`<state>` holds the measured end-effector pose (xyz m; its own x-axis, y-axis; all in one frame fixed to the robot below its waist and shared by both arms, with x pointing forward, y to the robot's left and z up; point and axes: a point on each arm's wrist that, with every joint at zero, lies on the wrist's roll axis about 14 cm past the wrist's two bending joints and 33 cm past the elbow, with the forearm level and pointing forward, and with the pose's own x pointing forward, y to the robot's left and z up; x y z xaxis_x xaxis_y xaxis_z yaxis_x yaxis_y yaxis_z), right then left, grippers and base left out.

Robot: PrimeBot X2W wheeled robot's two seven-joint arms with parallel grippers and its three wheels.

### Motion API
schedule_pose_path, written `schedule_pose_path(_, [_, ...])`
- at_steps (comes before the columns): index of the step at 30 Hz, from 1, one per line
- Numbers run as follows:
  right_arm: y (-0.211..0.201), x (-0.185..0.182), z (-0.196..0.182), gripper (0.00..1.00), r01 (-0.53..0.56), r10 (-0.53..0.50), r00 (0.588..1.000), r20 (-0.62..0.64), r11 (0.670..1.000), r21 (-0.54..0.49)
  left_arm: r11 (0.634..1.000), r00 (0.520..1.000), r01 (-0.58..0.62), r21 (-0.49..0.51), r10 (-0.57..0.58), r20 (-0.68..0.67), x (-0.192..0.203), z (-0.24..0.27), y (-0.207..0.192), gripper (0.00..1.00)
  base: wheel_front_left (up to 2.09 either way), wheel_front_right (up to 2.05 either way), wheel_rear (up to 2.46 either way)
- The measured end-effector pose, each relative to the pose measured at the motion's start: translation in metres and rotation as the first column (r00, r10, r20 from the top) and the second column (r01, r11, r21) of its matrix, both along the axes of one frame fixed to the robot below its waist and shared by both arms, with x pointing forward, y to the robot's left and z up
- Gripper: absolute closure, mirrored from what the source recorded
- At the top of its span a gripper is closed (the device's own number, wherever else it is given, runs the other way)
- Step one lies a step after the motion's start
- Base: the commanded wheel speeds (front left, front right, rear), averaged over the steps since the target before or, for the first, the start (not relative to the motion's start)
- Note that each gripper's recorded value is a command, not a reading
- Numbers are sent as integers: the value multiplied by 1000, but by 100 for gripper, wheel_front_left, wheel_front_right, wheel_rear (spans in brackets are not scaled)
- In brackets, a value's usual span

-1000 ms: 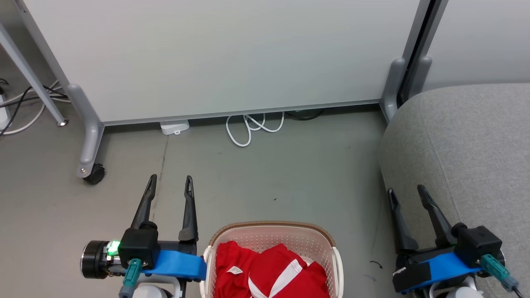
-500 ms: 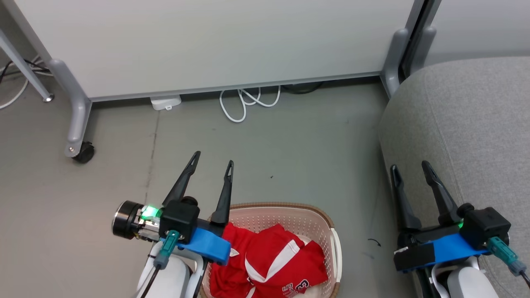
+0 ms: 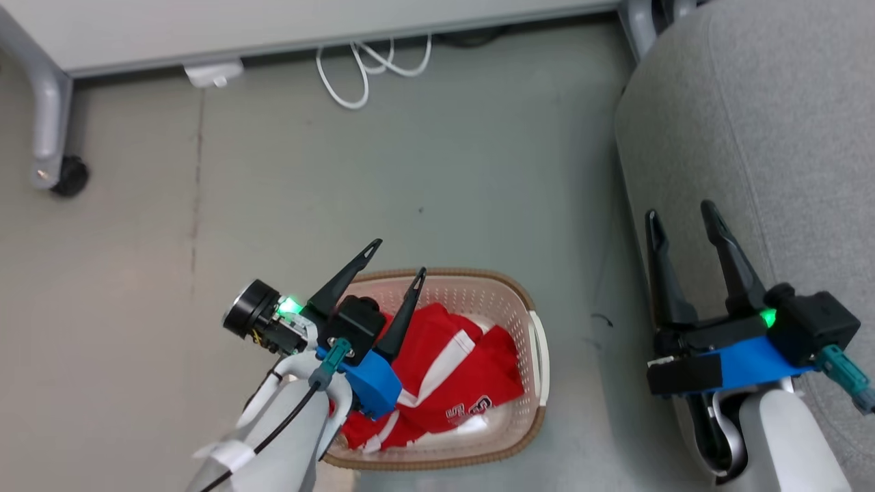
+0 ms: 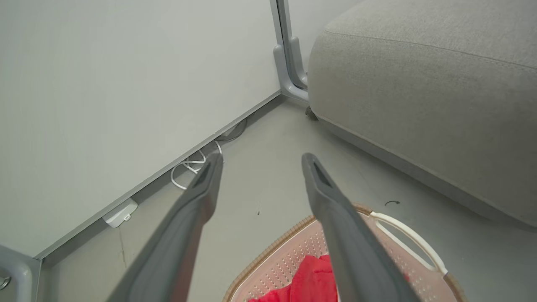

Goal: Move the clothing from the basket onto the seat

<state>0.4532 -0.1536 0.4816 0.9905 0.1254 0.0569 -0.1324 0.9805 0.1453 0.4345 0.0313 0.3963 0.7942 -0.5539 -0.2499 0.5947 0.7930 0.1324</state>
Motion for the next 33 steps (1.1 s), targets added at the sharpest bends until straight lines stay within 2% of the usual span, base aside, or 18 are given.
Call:
schedule_pose_path(10, [-3, 29, -33, 0, 1, -2, 999, -48, 1000, -19, 971, 965, 196, 134, -168, -200, -7, -89, -17, 0, 0, 0, 0])
schedule_pose_path(19, [-7, 46, -59, 0, 0, -4, 996, -85, 999, -43, 897, 868, 406, 175, -318, -381, -46, -155, -35, 0, 0, 0, 0])
schedule_pose_path(24, [-10, 53, -74, 0, 2, -9, 994, -104, 998, -62, 851, 809, 492, 185, -368, -459, -61, -185, -35, 0, 0, 0, 0])
schedule_pose_path(33, [-20, 62, -102, 0, 16, -29, 990, -135, 995, -95, 827, 750, 529, 190, -351, -561, -63, -232, -23, 0, 0, 0, 0])
